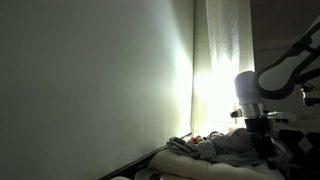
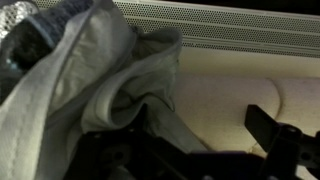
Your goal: Remove the socks away from the grey bag
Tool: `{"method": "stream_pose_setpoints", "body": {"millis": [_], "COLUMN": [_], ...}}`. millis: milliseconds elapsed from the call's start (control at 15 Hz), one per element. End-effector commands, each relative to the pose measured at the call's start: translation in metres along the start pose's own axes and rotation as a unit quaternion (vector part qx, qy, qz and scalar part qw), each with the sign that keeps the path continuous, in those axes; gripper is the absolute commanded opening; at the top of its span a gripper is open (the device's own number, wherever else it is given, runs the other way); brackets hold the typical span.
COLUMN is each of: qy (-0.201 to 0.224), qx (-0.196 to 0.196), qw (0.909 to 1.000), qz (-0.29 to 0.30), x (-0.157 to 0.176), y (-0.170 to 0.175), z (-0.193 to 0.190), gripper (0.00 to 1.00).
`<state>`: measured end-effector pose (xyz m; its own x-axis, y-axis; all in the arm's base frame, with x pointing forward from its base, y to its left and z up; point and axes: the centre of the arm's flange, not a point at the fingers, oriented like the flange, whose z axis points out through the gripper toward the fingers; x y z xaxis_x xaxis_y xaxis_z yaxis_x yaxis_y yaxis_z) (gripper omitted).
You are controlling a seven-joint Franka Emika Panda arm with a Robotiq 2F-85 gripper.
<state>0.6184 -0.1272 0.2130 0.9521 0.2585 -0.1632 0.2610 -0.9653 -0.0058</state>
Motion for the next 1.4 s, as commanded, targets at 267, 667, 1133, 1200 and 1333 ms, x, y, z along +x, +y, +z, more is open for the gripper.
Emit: {"method": "stream_pose_setpoints", "body": {"millis": [267, 667, 1133, 1200, 1333], "qy": [-0.024, -0.072, -0.071, -0.071, -0.072], "qx": [-0.002, -0.028, -0.074, -0.078, -0.09], "qw": [0.9991, 0.9895, 0.9748, 0.9727, 0.9682], "qz": [-0.034, -0.122, -0.198, -0.207, -0.222], "x": [0.011, 0.04, 0.017, 0.014, 0.007], "y": [-0.029, -0.121, -0.209, -0.218, -0.234], "z": [0.006, 0.022, -0.005, -0.008, -0.013], "gripper": [1.0, 1.0, 1.0, 1.0, 1.0]}}
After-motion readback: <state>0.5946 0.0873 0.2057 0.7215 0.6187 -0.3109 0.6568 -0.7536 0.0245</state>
